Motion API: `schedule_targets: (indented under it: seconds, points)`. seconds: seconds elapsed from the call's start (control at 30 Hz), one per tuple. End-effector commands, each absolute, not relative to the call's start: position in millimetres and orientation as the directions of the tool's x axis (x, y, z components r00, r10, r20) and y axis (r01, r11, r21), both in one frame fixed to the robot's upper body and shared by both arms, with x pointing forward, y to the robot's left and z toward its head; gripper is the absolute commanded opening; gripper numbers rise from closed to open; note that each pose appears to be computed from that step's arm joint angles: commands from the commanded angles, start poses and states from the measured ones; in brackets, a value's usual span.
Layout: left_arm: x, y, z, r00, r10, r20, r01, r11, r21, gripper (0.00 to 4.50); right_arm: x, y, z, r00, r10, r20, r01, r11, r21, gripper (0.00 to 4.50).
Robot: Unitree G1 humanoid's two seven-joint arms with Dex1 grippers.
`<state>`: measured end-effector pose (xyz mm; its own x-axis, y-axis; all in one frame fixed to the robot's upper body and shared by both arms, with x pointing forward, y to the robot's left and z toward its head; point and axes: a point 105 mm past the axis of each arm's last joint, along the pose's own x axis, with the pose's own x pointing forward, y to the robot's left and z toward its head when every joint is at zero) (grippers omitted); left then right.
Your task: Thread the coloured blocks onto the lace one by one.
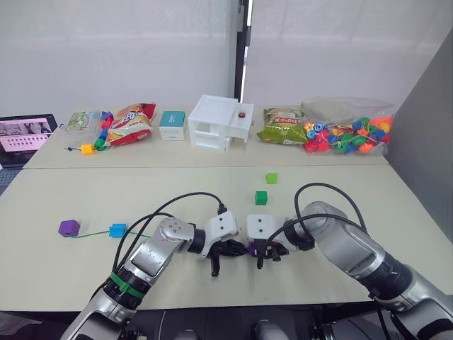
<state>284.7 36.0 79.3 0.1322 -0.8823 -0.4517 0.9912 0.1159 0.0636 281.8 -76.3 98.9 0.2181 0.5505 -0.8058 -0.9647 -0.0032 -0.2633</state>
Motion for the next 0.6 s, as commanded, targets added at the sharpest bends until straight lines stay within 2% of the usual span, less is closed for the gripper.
schedule_targets:
  seconds: [0.03, 0.07, 0.3, 0.6]
  points:
    - [280.1, 27.2, 82.7, 0.132, -0.893, -0.430, 0.991, 0.110, 0.078, 0.00, 269.2, -71.7, 80.9, 0.149, 0.545, -0.825, -0.980, -0.028, -0.196, 1.36]
    - [282.0, 27.2, 84.7, 0.144, -0.897, -0.417, 0.989, 0.126, 0.071, 0.00, 269.4, -71.9, 80.8, 0.150, 0.544, -0.826, -0.980, -0.028, -0.196, 1.36]
    - [277.7, 41.7, 96.7, 0.147, -0.899, -0.413, 0.989, 0.137, 0.055, 2.24, 268.8, -73.9, 79.4, 0.155, 0.540, -0.827, -0.982, -0.011, -0.191, 1.36]
    - [278.1, 73.1, 102.1, 0.193, -0.879, -0.436, 0.981, 0.182, 0.066, 2.24, 272.8, -78.2, 78.7, 0.174, 0.539, -0.824, -0.980, 0.016, -0.196, 1.36]
